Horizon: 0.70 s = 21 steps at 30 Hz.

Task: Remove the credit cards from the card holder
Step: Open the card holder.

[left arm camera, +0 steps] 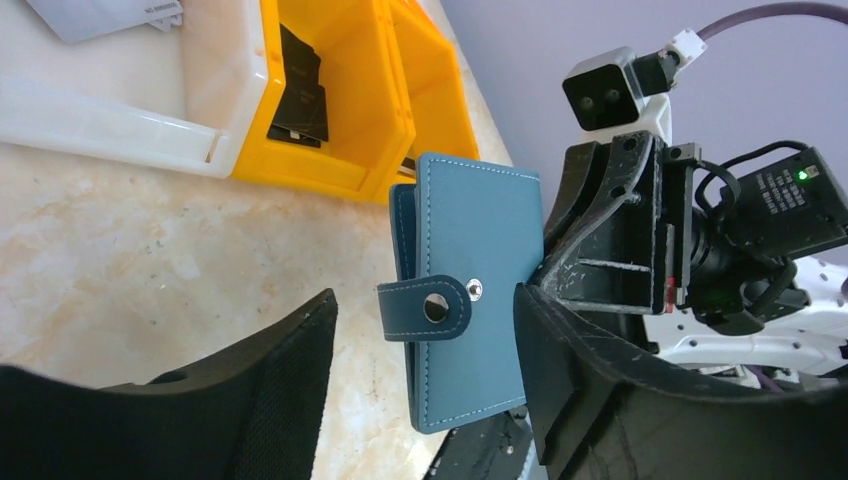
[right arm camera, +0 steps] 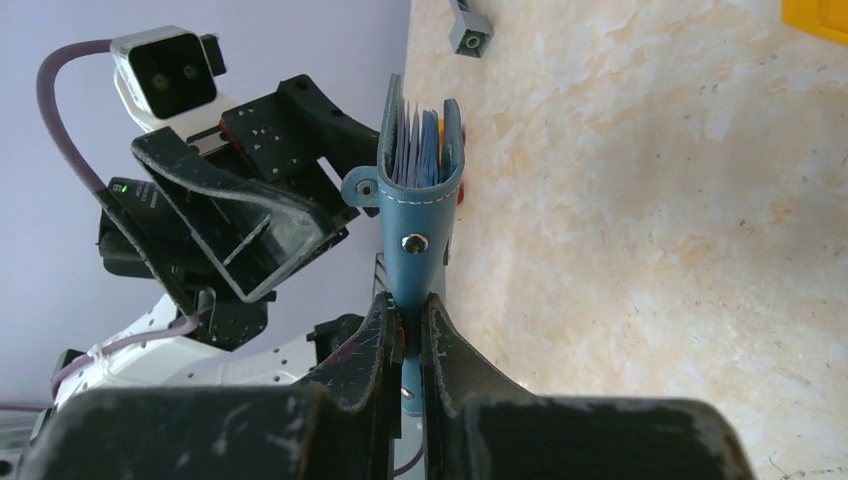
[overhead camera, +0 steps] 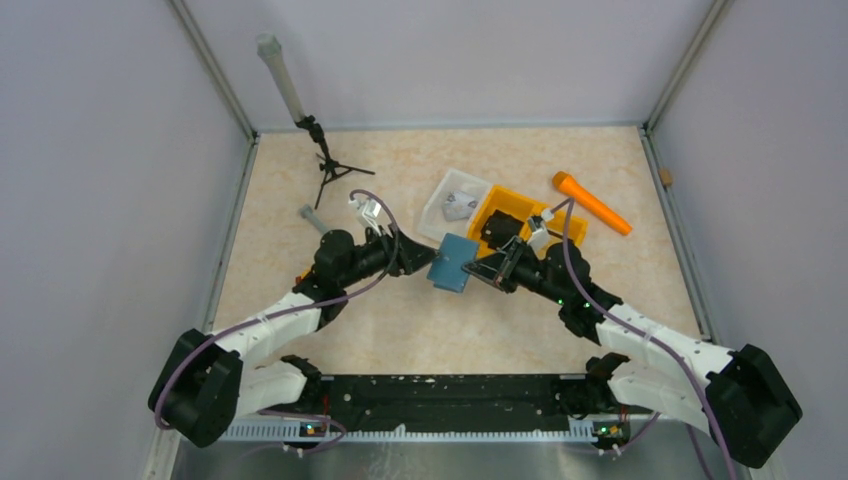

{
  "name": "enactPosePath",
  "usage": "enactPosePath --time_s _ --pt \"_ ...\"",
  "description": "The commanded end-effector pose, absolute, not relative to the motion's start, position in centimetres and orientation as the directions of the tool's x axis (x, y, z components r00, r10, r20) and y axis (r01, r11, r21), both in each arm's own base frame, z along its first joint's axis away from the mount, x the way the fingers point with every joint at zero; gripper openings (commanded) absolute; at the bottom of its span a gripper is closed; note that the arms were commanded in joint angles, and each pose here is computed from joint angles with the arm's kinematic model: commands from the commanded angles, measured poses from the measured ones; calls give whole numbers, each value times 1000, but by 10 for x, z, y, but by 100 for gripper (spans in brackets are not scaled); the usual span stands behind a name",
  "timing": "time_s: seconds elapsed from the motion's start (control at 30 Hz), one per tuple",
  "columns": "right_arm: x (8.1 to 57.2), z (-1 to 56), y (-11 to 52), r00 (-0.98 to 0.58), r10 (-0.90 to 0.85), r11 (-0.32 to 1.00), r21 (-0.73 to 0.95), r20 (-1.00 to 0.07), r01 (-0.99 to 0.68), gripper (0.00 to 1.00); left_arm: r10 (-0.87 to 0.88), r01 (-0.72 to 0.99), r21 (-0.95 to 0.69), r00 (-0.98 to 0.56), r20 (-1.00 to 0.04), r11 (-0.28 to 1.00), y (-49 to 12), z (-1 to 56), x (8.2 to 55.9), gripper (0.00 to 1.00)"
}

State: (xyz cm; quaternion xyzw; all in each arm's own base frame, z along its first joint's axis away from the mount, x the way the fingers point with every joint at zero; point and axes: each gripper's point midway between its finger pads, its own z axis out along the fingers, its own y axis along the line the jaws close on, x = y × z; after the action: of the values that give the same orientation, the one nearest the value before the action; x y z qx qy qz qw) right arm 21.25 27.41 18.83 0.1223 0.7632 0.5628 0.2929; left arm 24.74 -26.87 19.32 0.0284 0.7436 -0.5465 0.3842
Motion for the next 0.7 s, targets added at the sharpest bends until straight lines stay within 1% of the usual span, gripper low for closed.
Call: enactPosePath --time_s 0.0,0.1,0.23,0.27,0.37,0.4,0.47,0.53,0.57,0.6,0.63,0.67 --pt "208 215 282 -798 506 260 940 -327 -220 0 -396 501 -779 -673 -625 378 -269 208 250 63" --pt "208 214 282 -800 503 267 939 -327 -215 0 -397 497 -778 -673 -625 384 -269 207 252 42" --pt "208 213 282 -802 500 268 939 -327 -216 0 -414 466 -781 -667 -619 416 -263 203 256 27" --pt "208 212 282 -802 499 270 938 -328 -216 0 -419 462 -782 -666 -617 418 -261 203 257 19" --pt "208 207 282 -803 491 287 933 -338 -216 0 -414 451 -784 -674 -612 426 -257 200 258 1" --pt "208 204 282 -805 486 296 931 -340 -214 2 -410 446 -786 -680 -609 428 -256 198 258 0" --pt "210 196 283 -809 474 321 924 -349 -210 29 -398 450 -786 -686 -608 425 -256 199 257 0" --pt "213 182 282 -810 467 371 910 -356 -187 62 -394 451 -780 -684 -614 433 -254 202 256 0" --pt "216 173 279 -808 468 410 898 -357 -159 73 -391 447 -776 -683 -617 444 -252 202 255 0" --pt "218 159 275 -811 466 463 879 -355 -118 80 -386 439 -772 -684 -619 459 -250 201 255 0" --pt "220 152 272 -808 461 495 862 -365 -107 85 -381 433 -766 -683 -623 476 -247 201 255 0" --pt "222 148 270 -805 455 520 847 -382 -108 87 -375 430 -759 -683 -627 488 -246 203 254 0"
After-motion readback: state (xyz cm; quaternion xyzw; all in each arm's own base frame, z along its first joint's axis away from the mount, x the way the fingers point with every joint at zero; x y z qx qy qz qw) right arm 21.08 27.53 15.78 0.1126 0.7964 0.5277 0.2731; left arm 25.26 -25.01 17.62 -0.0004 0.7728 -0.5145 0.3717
